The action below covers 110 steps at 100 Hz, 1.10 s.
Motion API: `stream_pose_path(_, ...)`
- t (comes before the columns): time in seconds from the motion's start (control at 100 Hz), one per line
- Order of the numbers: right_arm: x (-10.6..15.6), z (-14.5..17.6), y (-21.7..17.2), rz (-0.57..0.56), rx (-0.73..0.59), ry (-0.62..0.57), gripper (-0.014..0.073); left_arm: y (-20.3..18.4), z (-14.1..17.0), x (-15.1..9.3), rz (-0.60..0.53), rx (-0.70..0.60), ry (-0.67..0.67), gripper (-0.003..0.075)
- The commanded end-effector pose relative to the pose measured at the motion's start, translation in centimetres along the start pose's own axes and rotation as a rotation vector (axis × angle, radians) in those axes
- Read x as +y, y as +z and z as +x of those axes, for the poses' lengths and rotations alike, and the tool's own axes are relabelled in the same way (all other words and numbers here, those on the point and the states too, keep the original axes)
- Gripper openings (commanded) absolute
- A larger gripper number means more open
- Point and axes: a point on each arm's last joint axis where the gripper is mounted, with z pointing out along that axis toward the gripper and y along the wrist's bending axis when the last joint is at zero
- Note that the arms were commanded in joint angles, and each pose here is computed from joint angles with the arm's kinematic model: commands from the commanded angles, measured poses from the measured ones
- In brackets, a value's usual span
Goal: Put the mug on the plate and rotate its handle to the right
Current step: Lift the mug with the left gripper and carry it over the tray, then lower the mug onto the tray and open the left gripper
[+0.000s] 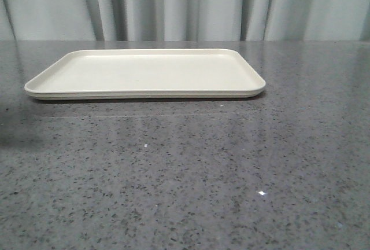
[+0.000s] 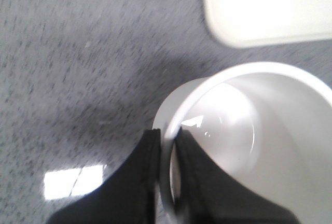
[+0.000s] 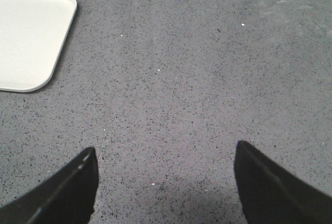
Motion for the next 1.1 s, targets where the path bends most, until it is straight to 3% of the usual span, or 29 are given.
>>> stream_pose_path(0.0,-0.1,-1.4,-0.3,0.014,-0.09,-0.017,0.0547,-2.2,-1.6,-1.1,0.068,-0.118,0.008,-0.002)
stream_pose_path(0.34,-0.1,-1.4,-0.3,0.014,-0.092,-0.017,0.0547,-1.4,-6.7,-3.6,0.171,-0.14,0.051,-0.002)
stream_pose_path(0.69,-0.1,-1.4,-0.3,0.014,-0.092,-0.017,0.0547,4.1,-11.7,-9.4,0.241,-0.076,0.202,-0.002)
stream_pose_path(1.09,-0.1,-1.4,-0.3,0.014,-0.092,-0.017,0.0547,9.5,-14.4,-12.4,0.248,0.014,0.263,-0.002)
